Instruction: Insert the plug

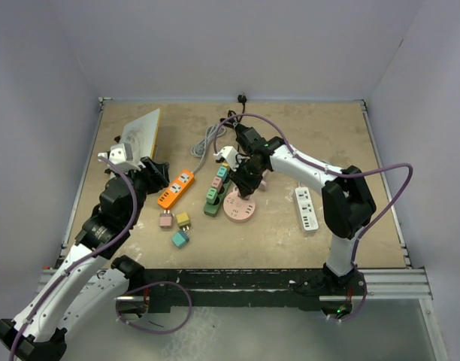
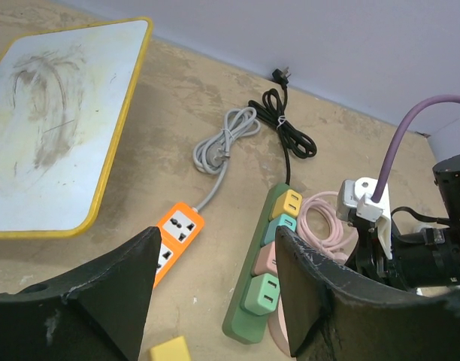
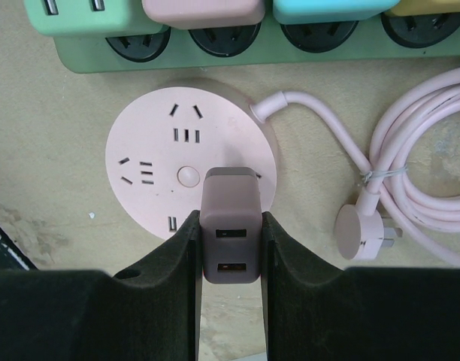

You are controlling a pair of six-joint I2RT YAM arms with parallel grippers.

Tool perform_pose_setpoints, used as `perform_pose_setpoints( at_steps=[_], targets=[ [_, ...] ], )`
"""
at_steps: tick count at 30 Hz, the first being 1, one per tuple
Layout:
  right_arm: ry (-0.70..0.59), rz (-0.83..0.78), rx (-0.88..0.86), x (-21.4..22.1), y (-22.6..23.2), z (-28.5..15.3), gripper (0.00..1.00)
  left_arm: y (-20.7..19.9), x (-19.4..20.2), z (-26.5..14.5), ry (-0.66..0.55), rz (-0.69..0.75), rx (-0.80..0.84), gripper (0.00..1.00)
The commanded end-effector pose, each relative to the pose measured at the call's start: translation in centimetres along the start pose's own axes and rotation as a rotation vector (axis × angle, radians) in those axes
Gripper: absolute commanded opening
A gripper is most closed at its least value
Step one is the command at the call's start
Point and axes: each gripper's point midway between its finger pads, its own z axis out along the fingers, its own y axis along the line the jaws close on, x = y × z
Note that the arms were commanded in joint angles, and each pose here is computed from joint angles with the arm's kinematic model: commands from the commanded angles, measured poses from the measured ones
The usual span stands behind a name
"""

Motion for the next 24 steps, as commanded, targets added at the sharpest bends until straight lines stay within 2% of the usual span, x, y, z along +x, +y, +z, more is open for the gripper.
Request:
perform_pose_setpoints(
  at_steps=[1,10,16,24],
  targets=[
    [-0.038,-0.034,0.033,-1.1,-0.5,-0.2,0.00,-0.3,-0.6,0.3,-0.032,-0.022,0.006,0.59],
    [-0.083,-0.044,0.037,-1.7,-0.3,-0.7,0.00,-0.4,-0.4,0.4,-0.027,-0.024,0.010,0.59],
    [-0.038,-0.015,0.021,-0.2,0.1,0.2,0.00,-0.3,-0.3,0.4,-0.021,-0.022,0.009,0.59],
    [-0.061,0.003,0.026,-0.7,0.7,-1.7,0.00,-0.5,0.0,0.6,-0.011,-0.023,0.015,0.59]
  ],
)
